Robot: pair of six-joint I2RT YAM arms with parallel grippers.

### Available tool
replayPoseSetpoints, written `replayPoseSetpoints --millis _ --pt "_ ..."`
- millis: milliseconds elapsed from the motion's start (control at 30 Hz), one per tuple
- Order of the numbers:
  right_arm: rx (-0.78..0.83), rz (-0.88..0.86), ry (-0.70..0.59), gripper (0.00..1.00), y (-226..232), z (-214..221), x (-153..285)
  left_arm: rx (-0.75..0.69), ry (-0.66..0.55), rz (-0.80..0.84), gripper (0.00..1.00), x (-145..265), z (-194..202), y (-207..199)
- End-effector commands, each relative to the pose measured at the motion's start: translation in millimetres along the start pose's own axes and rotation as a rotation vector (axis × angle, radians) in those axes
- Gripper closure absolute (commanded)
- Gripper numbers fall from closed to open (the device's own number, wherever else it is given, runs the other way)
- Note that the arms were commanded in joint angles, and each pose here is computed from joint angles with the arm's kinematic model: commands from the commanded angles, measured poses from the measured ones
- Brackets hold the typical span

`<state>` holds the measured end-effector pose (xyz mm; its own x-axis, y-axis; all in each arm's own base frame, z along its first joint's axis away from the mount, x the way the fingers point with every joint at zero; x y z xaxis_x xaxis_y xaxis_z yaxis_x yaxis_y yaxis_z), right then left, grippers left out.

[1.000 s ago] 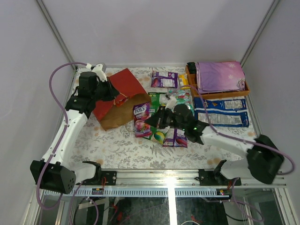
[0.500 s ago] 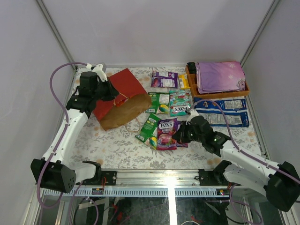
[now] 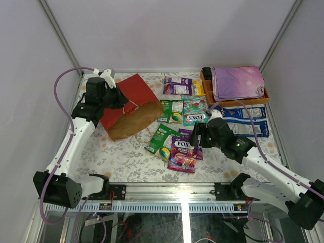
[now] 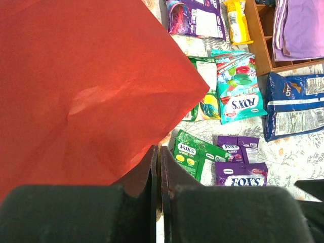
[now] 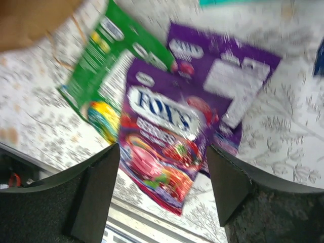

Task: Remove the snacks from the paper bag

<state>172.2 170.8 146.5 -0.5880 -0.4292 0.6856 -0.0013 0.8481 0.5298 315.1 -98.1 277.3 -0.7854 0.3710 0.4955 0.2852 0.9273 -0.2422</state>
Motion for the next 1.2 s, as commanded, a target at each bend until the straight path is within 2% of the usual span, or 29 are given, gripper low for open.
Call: replayPoseSetpoints --millis 0,100,167,300,533,733,900,967,1167 --pt "0.045 -0.069 -0.166 0.23 44 -47 12 -0.013 -0.062 -0.011 1.0 7 -20 0" --pt "0.082 -0.16 -0.192 0.25 85 -49 -5 -0.012 -0.062 -0.012 1.0 7 -19 0" --pt "0.048 -0.253 -0.205 0.26 116 -42 -25 -0.012 -0.063 -0.014 1.0 7 -20 0" --pt "-0.183 -0.527 -0.227 0.28 170 -36 -68 -0.011 -0.061 -0.006 1.0 7 -19 -1" --pt "-0.441 -0.747 -0.247 0.34 242 -49 -155 -0.015 -0.082 0.016 1.0 14 -23 -5" --pt "-0.633 -0.7 -0.264 0.36 252 -49 -242 -0.015 -0.099 0.048 1.0 18 -25 -11" --pt "-0.899 -0.474 -0.306 0.41 212 -44 -292 -0.01 -0.108 0.08 1.0 21 -27 -16" --pt "-0.936 -0.386 -0.327 0.4 199 -40 -305 -0.01 -0.11 0.089 1.0 22 -27 -17" --pt "-0.986 -0.27 -0.392 0.4 189 -43 -332 -0.007 -0.113 0.103 1.0 22 -27 -19"
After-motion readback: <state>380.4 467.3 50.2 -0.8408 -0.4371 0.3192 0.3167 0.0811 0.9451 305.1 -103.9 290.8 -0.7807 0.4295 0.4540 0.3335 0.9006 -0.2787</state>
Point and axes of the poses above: each gripper's point midway between its finger pads, its own x axis back along the fingers, its own y axis along the line the jaws close on, z = x × y, the point moved 4 cm from there along x, back along the fingers, and after that the axes turned 12 degrees about -x, right-handed, at the moved point
